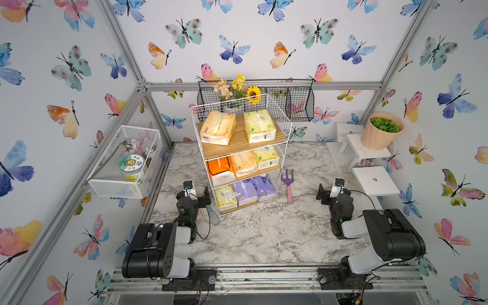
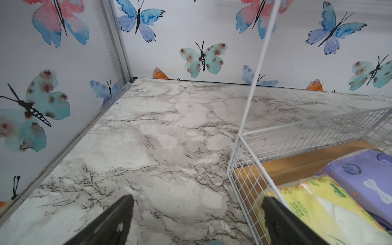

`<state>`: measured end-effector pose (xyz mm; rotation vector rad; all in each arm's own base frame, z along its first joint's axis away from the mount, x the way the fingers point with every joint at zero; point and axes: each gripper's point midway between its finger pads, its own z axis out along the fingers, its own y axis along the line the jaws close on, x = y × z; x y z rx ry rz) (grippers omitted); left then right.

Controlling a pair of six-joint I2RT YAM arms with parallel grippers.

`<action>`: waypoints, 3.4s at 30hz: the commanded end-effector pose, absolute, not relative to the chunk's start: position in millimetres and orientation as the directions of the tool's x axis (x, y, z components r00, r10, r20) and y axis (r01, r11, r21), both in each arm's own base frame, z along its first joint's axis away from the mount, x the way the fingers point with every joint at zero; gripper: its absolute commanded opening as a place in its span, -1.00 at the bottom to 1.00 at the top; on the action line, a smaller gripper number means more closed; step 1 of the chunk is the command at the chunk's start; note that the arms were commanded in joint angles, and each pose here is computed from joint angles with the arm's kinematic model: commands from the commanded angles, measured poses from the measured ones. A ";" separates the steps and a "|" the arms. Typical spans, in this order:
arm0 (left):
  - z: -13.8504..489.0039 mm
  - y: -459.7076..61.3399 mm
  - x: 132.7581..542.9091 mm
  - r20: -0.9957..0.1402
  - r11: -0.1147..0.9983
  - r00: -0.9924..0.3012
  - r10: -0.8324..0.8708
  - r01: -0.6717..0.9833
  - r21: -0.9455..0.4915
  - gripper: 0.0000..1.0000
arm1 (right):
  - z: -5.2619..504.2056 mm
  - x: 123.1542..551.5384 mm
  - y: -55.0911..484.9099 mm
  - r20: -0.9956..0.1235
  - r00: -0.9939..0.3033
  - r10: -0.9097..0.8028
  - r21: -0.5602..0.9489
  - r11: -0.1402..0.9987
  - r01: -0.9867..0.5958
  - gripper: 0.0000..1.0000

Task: Remove the tissue boxes from the shelf
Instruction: Pick up a box of tissues from the shelf.

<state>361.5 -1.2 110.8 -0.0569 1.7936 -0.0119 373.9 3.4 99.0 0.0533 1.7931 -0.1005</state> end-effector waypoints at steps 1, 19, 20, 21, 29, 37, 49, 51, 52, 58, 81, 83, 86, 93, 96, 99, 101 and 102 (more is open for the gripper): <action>117.3 1.8 362.3 -0.978 0.998 -0.204 -0.034 -0.051 -0.025 0.97 | 104.1 376.8 -2.0 -0.978 -0.208 -0.009 -0.035 0.992 0.120 0.97; 126.4 5.7 357.1 -0.984 0.997 -0.173 -0.045 -0.071 -0.033 0.97 | 120.0 371.8 4.4 -0.990 -0.137 -0.025 -0.036 0.996 0.079 0.98; 131.8 8.6 355.2 -0.985 0.996 -0.169 -0.048 -0.087 -0.033 0.97 | 124.4 369.3 6.9 -0.990 -0.136 -0.034 -0.042 0.997 0.062 0.98; 136.6 12.3 354.0 -0.984 0.993 -0.172 -0.055 -0.112 -0.036 0.97 | 127.8 368.4 7.2 -0.989 -0.146 -0.033 -0.042 0.997 0.060 0.97; 177.9 48.1 334.8 -0.971 0.927 -0.108 -0.214 -0.336 -0.167 0.97 | 183.4 362.6 -3.2 -0.973 -0.111 0.200 0.183 0.972 0.147 0.97; 174.9 79.0 303.5 -0.854 0.708 -0.095 -0.511 -0.610 -0.356 0.97 | 176.4 364.0 31.0 -0.820 -0.363 0.443 0.436 0.894 0.107 0.96; 164.4 34.4 282.7 -0.719 0.722 -0.229 -0.656 -0.470 -0.509 0.97 | 190.7 330.0 135.6 -0.681 -0.646 0.344 0.606 0.760 -0.234 0.38; 162.6 30.9 277.7 -0.704 0.714 -0.234 -0.671 -0.460 -0.528 0.97 | 191.3 324.2 157.9 -0.686 -0.666 0.293 0.587 0.763 -0.269 0.38; 161.4 29.2 275.2 -0.694 0.708 -0.235 -0.680 -0.457 -0.539 0.97 | 192.6 321.1 169.3 -0.687 -0.674 0.271 0.585 0.757 -0.291 0.38; 162.0 16.2 263.7 -0.642 0.684 -0.259 -0.721 -0.415 -0.600 0.97 | 203.0 300.6 220.5 -0.699 -0.690 0.188 0.580 0.714 -0.392 0.26; 199.1 -1.1 256.5 -0.661 0.706 -0.247 -0.708 -0.260 -0.659 0.97 | 441.5 267.8 248.0 -0.930 -0.331 0.159 0.362 0.546 -0.756 0.06; 201.7 -1.4 255.6 -0.665 0.708 -0.242 -0.706 -0.251 -0.660 0.97 | 455.4 270.8 249.7 -0.934 -0.308 0.180 0.355 0.539 -0.764 0.03; 205.7 -2.0 254.5 -0.668 0.708 -0.235 -0.707 -0.239 -0.665 0.97 | 470.4 276.1 254.7 -0.933 -0.292 0.208 0.359 0.522 -0.774 -0.03; 215.5 -3.5 252.8 -0.671 0.707 -0.223 -0.707 -0.214 -0.674 0.97 | 488.7 291.0 266.4 -0.928 -0.272 0.254 0.369 0.535 -0.760 -0.09; 218.7 -3.4 252.1 -0.672 0.706 -0.216 -0.708 -0.209 -0.676 0.97 | 488.6 299.6 270.5 -0.929 -0.269 0.254 0.369 0.577 -0.729 -0.13; 220.4 -3.4 251.7 -0.673 0.706 -0.213 -0.708 -0.206 -0.678 0.97 | 488.6 304.7 275.6 -0.930 -0.264 0.256 0.367 0.600 -0.711 -0.13; 221.6 -3.6 251.2 -0.670 0.703 -0.212 -0.711 -0.205 -0.681 0.97 | 488.4 307.9 278.4 -0.931 -0.261 0.256 0.365 0.617 -0.697 -0.13; 221.6 -3.8 250.8 -0.670 0.703 -0.214 -0.711 -0.206 -0.681 0.97 | 488.1 309.6 279.9 -0.932 -0.259 0.253 0.362 0.627 -0.690 -0.13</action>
